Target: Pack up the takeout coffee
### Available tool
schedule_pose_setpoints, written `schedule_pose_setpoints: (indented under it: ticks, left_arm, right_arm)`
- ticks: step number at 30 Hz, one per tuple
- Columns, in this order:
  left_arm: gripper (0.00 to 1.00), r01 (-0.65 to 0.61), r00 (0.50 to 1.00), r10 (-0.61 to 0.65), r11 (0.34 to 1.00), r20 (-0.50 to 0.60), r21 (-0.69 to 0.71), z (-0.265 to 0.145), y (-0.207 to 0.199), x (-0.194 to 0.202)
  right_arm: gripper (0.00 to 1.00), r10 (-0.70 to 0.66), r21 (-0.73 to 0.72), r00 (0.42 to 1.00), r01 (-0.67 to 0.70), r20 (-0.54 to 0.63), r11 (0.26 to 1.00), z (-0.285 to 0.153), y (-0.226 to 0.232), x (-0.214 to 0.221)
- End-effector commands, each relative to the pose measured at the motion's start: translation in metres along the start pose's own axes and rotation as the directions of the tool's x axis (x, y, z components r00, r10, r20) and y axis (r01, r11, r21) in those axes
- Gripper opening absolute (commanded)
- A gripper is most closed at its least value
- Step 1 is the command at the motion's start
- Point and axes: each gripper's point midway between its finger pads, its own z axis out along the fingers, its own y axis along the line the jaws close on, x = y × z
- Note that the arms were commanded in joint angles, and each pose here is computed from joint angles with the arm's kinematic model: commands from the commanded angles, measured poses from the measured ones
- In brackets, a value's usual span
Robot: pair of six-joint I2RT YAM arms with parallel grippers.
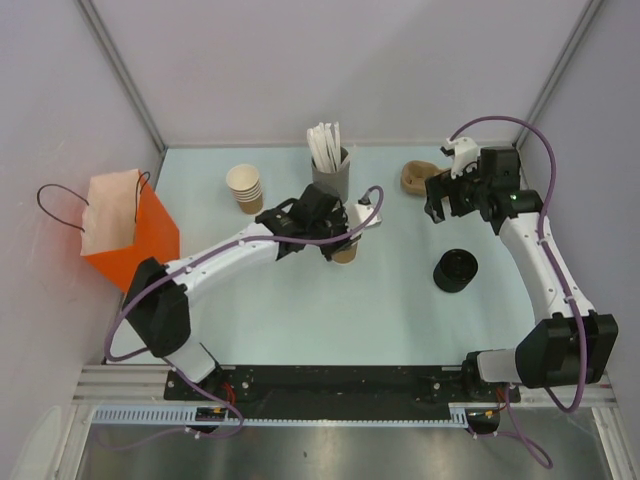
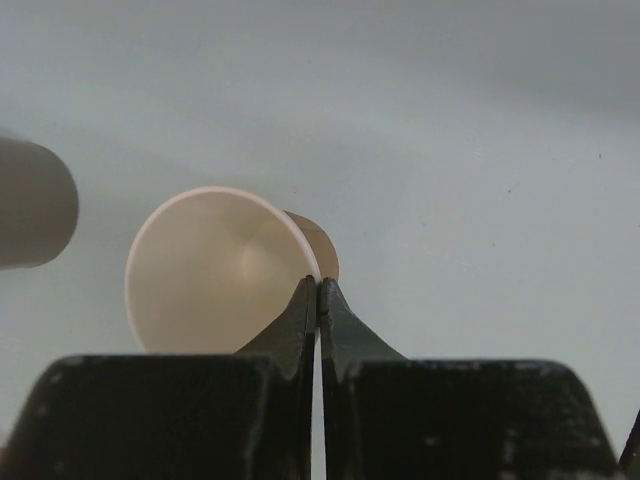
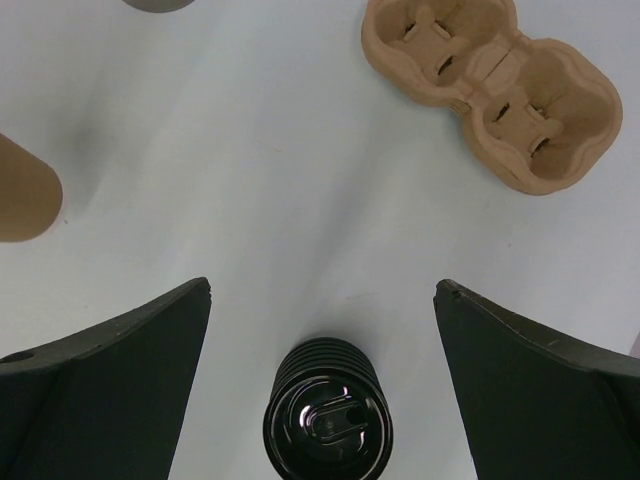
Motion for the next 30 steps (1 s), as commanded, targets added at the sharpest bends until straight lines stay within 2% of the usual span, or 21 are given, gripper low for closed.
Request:
schedule_pose_setpoints:
  ticks: [1,6,11,19,22,26,30]
  left_arm:
    - [0.0,0.007,0.997,-0.009,1.0,0.076,0.025,0.02,-0.014,-0.012]
    - [0.0,-0.001,0.998,0.0,1.0,0.063,0.009,0.039,-0.022,-0.003]
    - [0.0,-0.009,0.997,0.013,0.999,0.072,-0.049,0.047,-0.015,0.001]
    - [0.0,-0.019,0.999,0.021,0.998,0.033,-0.058,0.058,-0.019,0.019]
    - [0.04,-0.023,0.999,0.025,0.998,0.025,-0.054,0.059,-0.02,0.02]
    - [0.16,-0.022,1.0,0.023,0.998,0.021,-0.051,0.06,-0.02,0.02]
    - [0.22,-0.022,1.0,0.022,0.999,0.018,-0.05,0.059,-0.02,0.02]
  right_arm:
    - [1.0,0.008,0.039,1.0,-0.009,0.015,0.999,0.004,-0.012,-0.004]
    - [1.0,0.01,0.043,1.0,-0.01,0.017,0.999,0.003,-0.014,-0.004]
    - [1.0,0.017,0.039,1.0,-0.018,0.015,0.999,0.003,-0.015,-0.003]
    - [1.0,0.018,0.028,1.0,-0.018,0.013,0.999,0.004,-0.013,-0.002]
    - [1.0,0.019,0.027,1.0,-0.019,0.011,0.999,0.004,-0.013,-0.002]
    - [1.0,0.017,0.024,1.0,-0.017,0.013,1.0,0.003,-0.012,-0.002]
    - [1.0,0.017,0.019,1.0,-0.017,0.013,1.0,0.003,-0.011,-0.002]
